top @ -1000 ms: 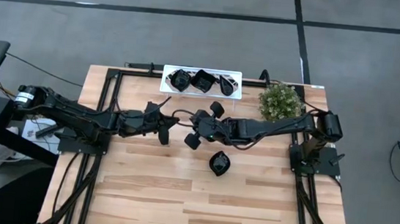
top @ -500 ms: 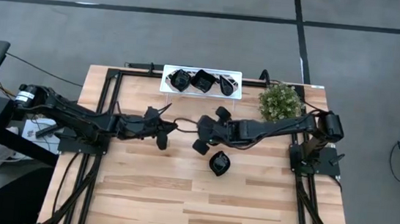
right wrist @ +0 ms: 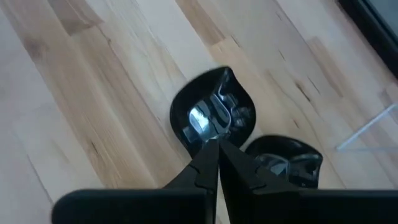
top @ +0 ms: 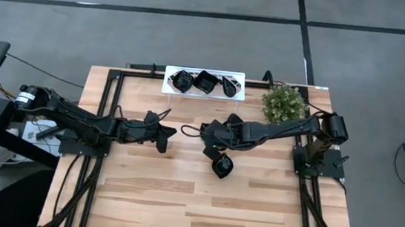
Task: Pick & Place Mini shaped plates
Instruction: Stack the leaf-shaped plate on top of the other leaf-shaped plates on the shelf
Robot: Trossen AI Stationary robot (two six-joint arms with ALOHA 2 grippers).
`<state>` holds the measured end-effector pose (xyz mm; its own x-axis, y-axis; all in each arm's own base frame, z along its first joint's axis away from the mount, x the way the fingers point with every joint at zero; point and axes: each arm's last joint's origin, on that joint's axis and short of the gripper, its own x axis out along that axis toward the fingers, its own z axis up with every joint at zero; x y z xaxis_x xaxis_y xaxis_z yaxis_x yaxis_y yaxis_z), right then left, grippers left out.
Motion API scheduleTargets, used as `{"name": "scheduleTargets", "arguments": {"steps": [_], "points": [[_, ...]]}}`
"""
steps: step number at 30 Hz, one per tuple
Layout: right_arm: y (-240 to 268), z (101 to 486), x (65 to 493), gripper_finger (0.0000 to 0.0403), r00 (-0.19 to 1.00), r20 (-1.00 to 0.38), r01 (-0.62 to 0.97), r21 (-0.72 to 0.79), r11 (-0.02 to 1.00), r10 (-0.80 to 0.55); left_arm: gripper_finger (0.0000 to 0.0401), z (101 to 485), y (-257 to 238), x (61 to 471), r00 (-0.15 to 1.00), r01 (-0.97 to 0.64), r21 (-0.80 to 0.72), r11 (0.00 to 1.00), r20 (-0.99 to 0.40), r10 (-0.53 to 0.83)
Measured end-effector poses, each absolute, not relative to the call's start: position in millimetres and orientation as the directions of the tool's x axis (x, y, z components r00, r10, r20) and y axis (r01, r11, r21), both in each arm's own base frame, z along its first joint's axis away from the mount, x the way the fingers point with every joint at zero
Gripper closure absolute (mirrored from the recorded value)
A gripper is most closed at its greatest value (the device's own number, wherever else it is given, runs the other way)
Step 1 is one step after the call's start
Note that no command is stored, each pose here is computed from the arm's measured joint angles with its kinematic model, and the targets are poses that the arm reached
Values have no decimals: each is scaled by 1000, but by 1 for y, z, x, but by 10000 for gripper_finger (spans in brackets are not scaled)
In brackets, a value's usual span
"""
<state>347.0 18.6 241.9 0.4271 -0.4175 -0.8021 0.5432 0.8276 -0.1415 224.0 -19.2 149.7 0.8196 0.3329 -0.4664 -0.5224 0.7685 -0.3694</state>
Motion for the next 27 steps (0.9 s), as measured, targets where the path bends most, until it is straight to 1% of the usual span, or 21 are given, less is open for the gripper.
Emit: {"name": "scheduleTargets", "arguments": {"steps": [19,27], "points": [[19,241,346,395,415,-810,546,-143,826,-415,352,150,-19,224,821,-521,-372,768,-463,333],[19,241,346,395,418,-820,538,-124,834,-392,352,150,-19,224,823,-520,-374,768,-461,333]]}}
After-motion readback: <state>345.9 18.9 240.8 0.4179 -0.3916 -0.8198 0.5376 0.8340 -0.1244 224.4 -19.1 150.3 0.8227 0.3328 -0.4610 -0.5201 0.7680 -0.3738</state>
